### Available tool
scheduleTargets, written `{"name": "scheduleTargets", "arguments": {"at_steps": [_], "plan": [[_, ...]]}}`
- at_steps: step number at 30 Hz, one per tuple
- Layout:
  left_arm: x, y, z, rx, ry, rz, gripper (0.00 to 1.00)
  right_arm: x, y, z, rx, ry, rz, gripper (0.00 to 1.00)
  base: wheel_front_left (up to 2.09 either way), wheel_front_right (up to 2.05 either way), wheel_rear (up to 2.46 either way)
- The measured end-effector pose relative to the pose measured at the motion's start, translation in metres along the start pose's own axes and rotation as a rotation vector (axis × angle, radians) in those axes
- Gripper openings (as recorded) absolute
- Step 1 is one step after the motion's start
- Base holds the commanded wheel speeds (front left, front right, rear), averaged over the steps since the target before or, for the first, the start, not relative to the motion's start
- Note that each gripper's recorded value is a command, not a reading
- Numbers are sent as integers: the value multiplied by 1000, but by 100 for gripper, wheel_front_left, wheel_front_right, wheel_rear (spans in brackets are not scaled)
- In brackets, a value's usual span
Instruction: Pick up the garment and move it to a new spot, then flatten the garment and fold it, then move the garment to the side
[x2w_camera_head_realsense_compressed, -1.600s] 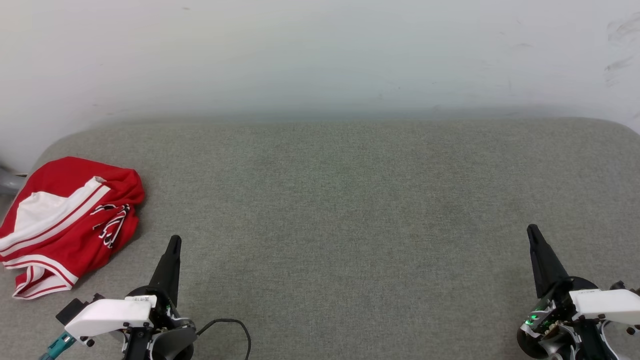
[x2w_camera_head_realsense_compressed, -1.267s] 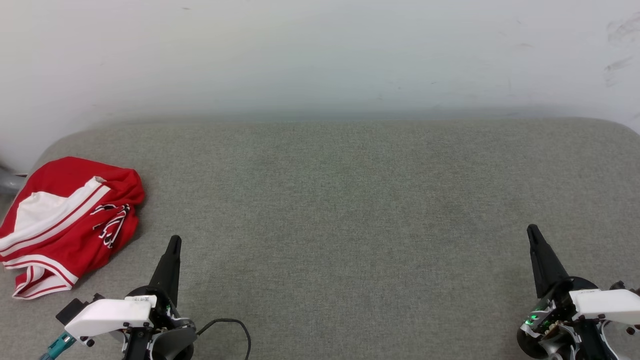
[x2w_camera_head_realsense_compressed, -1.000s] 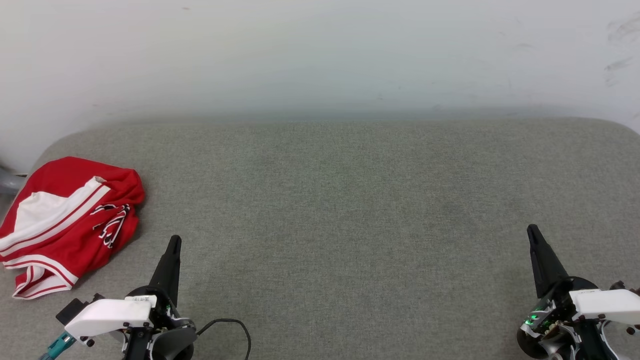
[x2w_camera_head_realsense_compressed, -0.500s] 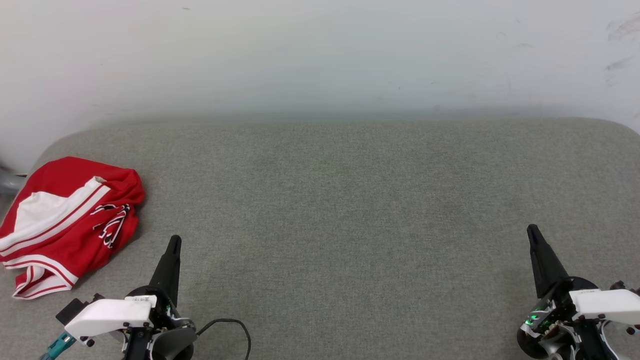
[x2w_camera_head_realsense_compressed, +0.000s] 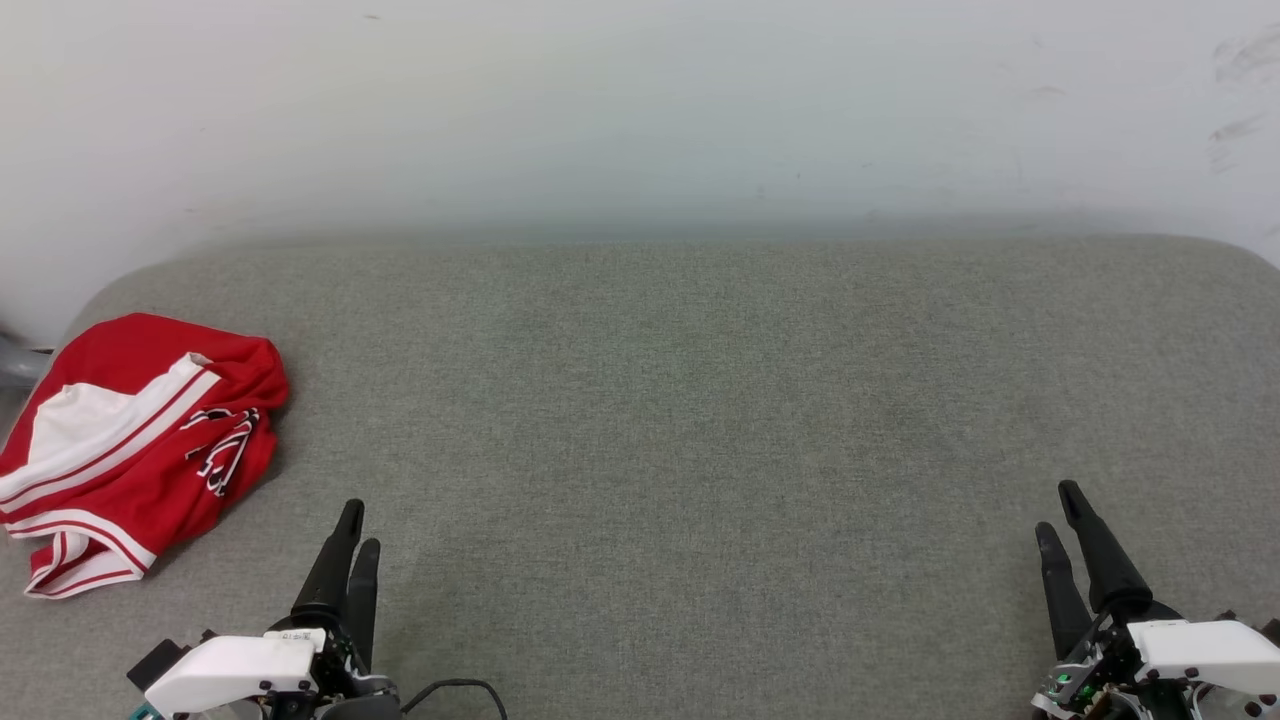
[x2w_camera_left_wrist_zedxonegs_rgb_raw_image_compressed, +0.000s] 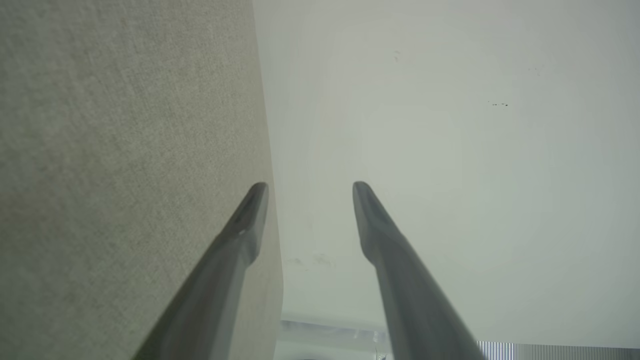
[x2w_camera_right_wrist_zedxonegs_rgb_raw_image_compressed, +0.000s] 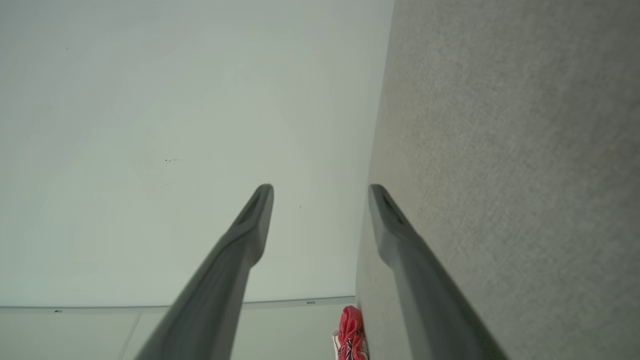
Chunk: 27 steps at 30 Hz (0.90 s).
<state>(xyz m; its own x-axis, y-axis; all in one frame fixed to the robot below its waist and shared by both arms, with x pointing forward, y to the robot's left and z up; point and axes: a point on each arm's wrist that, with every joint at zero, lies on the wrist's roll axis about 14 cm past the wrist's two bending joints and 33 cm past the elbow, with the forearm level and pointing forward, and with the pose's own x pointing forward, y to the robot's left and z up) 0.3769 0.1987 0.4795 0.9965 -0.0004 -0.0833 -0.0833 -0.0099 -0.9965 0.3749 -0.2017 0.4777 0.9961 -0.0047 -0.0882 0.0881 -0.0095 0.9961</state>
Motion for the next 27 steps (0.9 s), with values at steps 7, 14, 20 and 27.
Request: {"name": "scheduleTargets", "arguments": {"at_steps": [7,14,20,27], "plan": [[-2,-1,3,36,-25,-3,100,-2,-4,3,-51,-24,-13,100,0,0,0],[-1,-10,9,153,-56,-22,100,0,8,6,-179,-45,15,100,0,0,0],[0,-19,11,279,-75,-32,100,1,20,8,-304,-61,47,100,0,0,0],[2,-29,10,425,-91,-37,100,0,32,4,-462,-69,83,100,0,0,0]]}}
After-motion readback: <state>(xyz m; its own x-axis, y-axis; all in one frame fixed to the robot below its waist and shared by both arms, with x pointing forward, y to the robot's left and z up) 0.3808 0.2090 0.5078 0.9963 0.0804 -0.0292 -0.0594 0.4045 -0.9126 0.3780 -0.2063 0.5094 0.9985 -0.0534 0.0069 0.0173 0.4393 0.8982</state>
